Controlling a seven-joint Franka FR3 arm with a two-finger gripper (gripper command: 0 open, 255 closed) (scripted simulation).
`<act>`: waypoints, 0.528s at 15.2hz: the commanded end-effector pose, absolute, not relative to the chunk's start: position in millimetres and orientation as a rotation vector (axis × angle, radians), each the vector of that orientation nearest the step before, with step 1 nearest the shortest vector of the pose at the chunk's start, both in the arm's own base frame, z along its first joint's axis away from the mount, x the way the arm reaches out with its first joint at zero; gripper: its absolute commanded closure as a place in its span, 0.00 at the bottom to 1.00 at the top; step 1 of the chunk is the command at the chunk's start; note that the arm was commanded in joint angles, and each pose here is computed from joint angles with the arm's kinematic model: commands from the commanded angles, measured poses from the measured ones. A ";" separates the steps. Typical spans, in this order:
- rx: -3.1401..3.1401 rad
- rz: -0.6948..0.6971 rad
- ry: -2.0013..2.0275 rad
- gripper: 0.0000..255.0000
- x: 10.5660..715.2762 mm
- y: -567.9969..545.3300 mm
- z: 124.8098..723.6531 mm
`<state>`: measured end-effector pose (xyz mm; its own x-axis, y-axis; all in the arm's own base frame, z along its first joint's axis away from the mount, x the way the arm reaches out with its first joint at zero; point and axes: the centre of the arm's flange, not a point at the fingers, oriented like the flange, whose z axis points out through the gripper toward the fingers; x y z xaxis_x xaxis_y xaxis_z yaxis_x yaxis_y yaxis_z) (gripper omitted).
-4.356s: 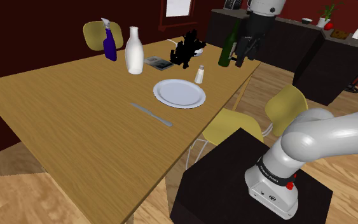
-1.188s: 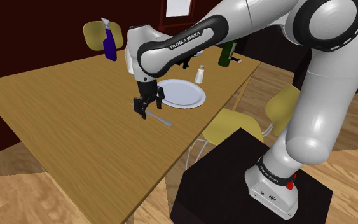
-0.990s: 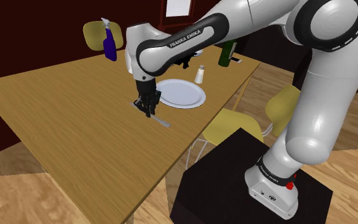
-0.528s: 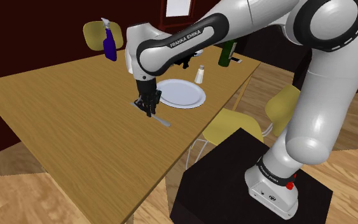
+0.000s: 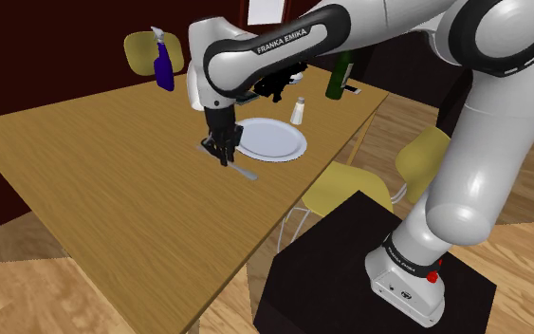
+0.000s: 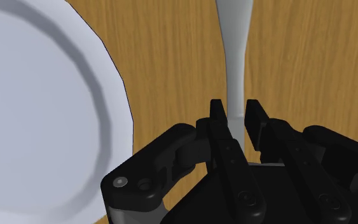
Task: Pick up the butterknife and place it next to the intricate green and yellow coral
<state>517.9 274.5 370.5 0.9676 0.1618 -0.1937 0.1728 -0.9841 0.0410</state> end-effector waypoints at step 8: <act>3.059 -0.295 0.260 1.00 517.4 274.1 417.3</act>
